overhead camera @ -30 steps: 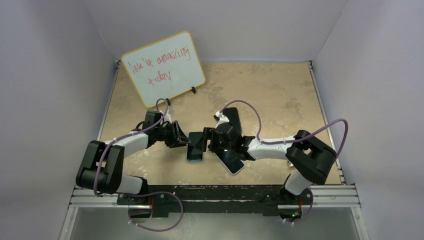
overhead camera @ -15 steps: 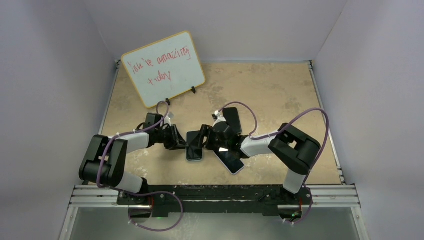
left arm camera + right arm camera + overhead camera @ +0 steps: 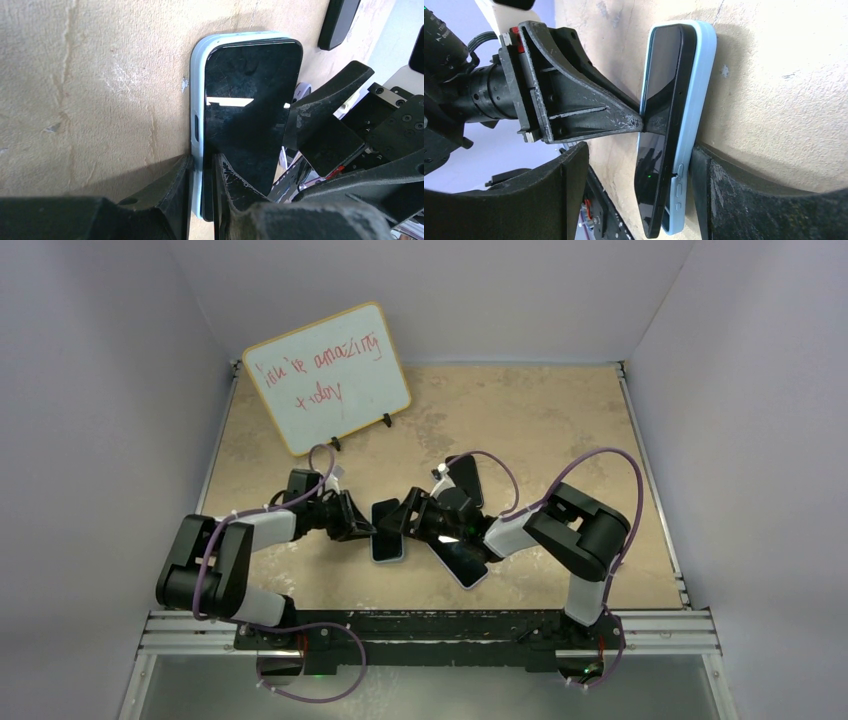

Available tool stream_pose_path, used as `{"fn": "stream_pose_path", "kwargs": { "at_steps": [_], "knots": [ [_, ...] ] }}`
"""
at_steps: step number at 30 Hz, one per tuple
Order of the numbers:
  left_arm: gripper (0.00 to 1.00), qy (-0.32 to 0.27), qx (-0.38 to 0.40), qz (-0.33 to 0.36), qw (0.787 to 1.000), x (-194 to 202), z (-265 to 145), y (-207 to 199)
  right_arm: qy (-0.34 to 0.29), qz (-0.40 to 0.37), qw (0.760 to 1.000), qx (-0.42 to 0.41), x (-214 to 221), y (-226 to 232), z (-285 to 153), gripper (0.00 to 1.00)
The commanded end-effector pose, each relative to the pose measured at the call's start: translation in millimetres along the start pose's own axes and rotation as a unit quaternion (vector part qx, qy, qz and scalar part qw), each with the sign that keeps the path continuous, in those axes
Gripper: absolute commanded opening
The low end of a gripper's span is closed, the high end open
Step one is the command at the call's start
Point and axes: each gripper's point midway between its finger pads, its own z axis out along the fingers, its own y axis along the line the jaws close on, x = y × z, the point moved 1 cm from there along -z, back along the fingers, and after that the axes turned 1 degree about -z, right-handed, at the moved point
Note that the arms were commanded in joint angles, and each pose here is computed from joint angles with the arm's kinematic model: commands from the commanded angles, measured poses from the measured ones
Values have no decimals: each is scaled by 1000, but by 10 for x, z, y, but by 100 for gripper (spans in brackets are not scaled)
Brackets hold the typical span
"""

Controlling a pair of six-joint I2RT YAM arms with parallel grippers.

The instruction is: Put the phone into the phone case

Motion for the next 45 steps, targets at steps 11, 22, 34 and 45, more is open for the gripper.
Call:
{"fn": "stream_pose_path", "kwargs": {
  "at_steps": [11, 22, 34, 45],
  "knots": [
    [23, -4, 28, -1, 1000, 69, 29, -59, 20, -15, 990, -139, 9, 693, -113, 48],
    [27, -6, 19, 4, 1000, 121, 18, 8, 3, -48, 995, -85, -83, 591, -72, 0],
    [28, 2, 28, -1, 1000, 166, -5, -24, 6, -65, 996, -60, -120, 595, -61, 5],
    [79, -57, 176, 91, 979, -58, -655, -1064, -62, -130, 985, -90, -481, 1044, -805, 0]
  ]
}}
